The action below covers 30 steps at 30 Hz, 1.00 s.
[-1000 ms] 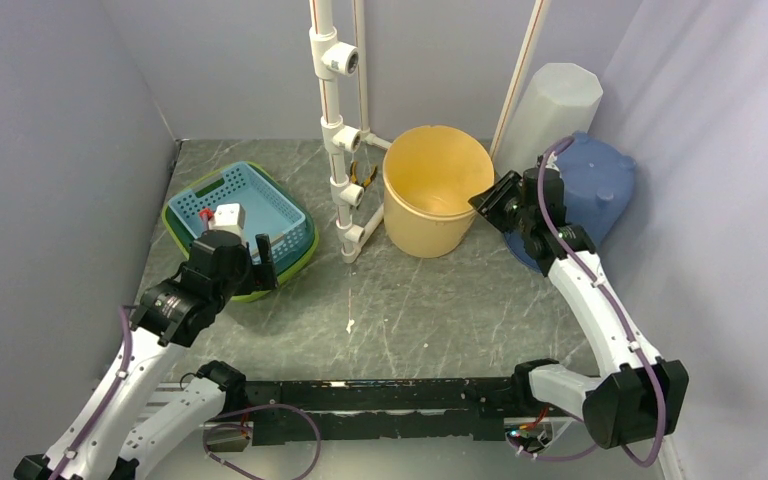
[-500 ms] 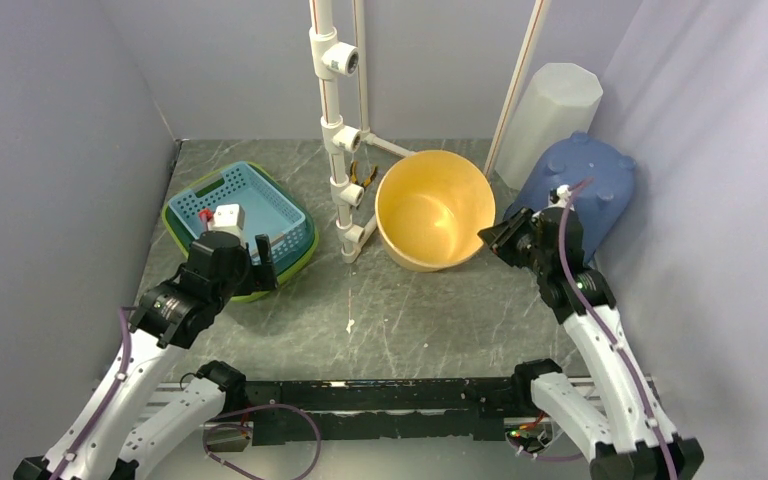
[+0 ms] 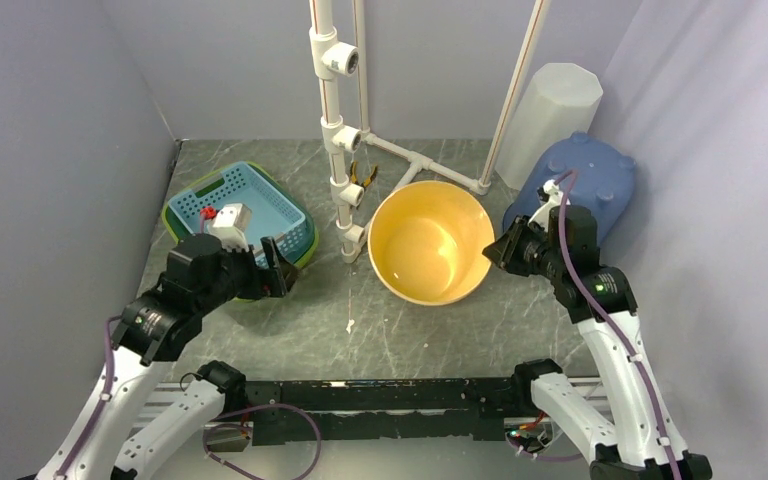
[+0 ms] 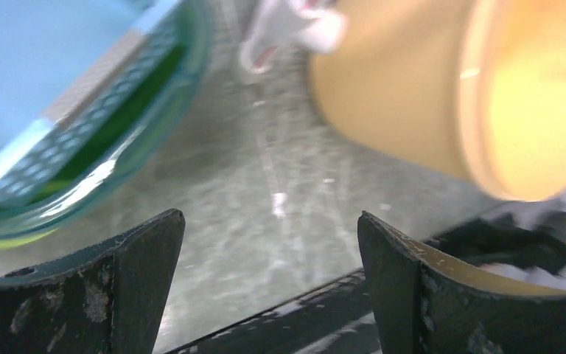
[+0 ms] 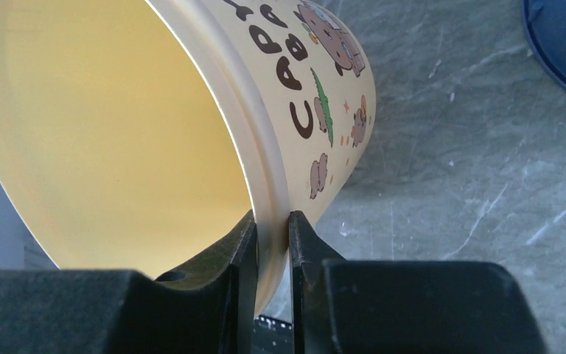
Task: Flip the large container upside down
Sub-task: Turn the container upside down at the center of the board.
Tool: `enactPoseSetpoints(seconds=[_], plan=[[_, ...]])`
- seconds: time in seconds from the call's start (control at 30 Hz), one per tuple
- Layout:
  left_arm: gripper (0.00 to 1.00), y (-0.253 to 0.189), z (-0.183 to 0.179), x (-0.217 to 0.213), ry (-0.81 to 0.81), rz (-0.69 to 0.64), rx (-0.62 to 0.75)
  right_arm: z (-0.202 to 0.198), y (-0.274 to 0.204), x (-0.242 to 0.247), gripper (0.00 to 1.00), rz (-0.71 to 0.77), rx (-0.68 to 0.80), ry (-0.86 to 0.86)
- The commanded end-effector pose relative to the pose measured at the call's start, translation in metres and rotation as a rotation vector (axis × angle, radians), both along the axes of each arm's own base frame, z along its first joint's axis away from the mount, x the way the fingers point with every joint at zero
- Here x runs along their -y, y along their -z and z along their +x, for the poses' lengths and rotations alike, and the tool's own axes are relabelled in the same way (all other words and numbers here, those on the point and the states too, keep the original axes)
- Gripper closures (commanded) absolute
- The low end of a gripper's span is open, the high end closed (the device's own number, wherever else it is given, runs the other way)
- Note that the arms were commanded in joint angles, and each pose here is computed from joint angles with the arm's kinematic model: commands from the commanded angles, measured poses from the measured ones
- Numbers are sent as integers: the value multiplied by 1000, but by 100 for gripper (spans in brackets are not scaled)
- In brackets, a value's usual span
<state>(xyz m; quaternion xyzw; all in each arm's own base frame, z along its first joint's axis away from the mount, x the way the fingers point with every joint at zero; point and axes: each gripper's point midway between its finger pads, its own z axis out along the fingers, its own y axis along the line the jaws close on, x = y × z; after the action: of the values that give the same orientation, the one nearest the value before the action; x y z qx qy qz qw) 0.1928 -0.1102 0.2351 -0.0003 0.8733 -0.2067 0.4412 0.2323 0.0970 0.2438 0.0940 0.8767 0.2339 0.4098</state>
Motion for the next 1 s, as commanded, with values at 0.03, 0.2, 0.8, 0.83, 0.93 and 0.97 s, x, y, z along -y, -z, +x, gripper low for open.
enactPoseSetpoints(seconds=[0.03, 0.2, 0.8, 0.83, 0.93, 0.97], plan=[[6, -86, -24, 73, 325, -368, 42, -31, -30, -19, 100, 16, 84, -207], [5, -93, -18, 94, 411, -407, -20, -40, -22, -28, 100, 21, 51, -295], [36, -42, -31, 141, 340, -37, -67, -56, -38, -33, 100, 35, 110, -356], [38, -39, -29, 138, 320, -21, -70, -58, -40, -34, 100, 40, 117, -362], [36, -31, -28, 134, 299, 19, -88, -61, -46, -36, 100, 52, 141, -381], [36, -28, -28, 134, 299, 30, -94, -62, -48, -37, 100, 56, 151, -388]])
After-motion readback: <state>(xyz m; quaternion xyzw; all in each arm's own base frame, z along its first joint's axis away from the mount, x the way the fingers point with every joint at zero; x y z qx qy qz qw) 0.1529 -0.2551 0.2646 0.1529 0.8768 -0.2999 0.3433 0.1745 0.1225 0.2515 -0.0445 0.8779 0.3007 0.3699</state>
